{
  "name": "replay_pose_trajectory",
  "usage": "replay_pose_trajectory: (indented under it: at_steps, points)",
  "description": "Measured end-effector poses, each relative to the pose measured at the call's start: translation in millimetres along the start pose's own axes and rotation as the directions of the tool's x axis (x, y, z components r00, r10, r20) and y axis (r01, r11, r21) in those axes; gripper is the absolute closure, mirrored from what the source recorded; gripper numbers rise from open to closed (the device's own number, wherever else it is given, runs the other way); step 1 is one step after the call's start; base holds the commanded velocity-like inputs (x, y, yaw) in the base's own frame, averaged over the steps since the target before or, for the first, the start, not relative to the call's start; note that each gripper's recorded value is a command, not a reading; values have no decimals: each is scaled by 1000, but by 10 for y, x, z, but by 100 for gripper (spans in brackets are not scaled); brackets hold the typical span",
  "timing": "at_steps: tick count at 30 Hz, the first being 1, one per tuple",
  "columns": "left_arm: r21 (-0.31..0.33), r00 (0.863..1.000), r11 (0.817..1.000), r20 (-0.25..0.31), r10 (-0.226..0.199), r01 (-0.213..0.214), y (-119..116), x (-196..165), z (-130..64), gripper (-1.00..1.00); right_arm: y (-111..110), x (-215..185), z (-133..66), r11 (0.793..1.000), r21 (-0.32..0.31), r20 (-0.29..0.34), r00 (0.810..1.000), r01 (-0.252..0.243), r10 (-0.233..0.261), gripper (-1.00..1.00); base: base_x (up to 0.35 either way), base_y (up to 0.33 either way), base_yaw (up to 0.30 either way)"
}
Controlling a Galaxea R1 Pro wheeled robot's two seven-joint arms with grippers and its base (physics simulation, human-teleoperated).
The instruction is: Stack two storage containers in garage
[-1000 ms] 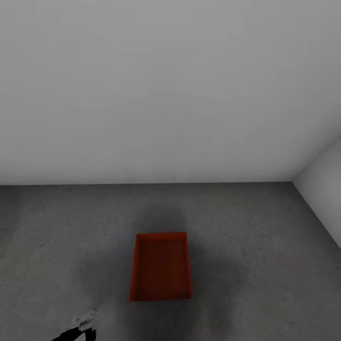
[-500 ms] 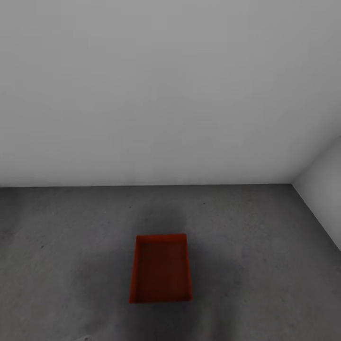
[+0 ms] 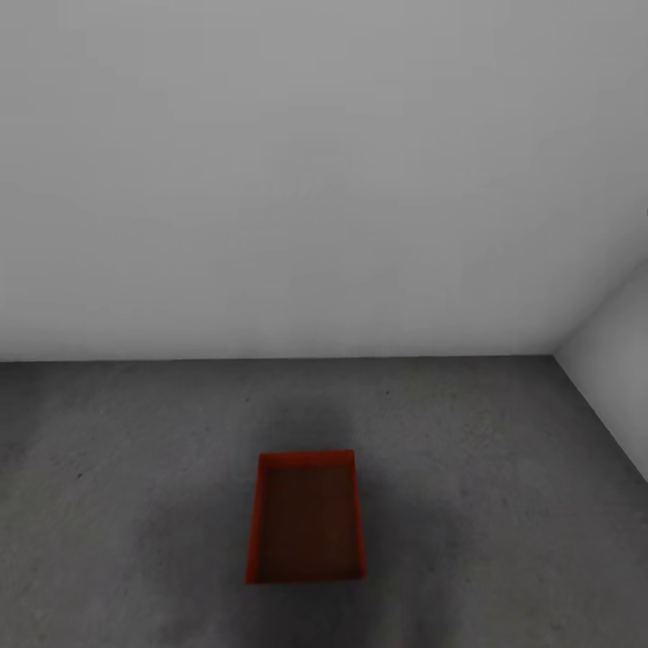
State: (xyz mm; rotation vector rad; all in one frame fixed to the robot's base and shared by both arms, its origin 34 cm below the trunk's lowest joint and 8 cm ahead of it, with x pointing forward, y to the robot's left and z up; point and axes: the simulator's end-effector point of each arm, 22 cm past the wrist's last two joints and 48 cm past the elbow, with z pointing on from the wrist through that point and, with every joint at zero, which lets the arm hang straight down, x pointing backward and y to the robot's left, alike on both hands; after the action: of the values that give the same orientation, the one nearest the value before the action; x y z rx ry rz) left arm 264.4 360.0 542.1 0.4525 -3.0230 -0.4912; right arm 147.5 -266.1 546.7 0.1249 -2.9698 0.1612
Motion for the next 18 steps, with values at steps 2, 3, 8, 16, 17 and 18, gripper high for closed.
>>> replay_pose_trajectory:
  at_steps: [2,3,8,16,17,18]
  points:
    - [0,1000,1000,-1,1,-1,6,18,-4,-100,3,12,-4,1000,0,0,1000,0,0,-100,0,0,0]
    - [0,1000,1000,-1,1,-1,8,23,-6,-100,3,14,-6,1000,0,2,1000,-2,2,-100,0,0,0]
    - [0,1000,1000,-6,0,0,14,39,-18,-100,1,-13,-13,1000,0,12,1000,-11,11,-100,-1,0,0]
    - [15,1000,1000,-7,-4,4,-93,115,-57,-100,-17,-63,-22,1000,3,24,1000,-16,16,-100,-192,90,0]
    - [16,1000,1000,-8,-3,4,-96,125,-60,-100,-18,-69,-23,1000,4,26,1000,-16,16,-100,-283,145,0]
    - [17,1000,1000,-9,-3,3,-99,144,-63,-100,-19,-76,-25,1000,4,27,999,-16,16,-100,-289,148,0]
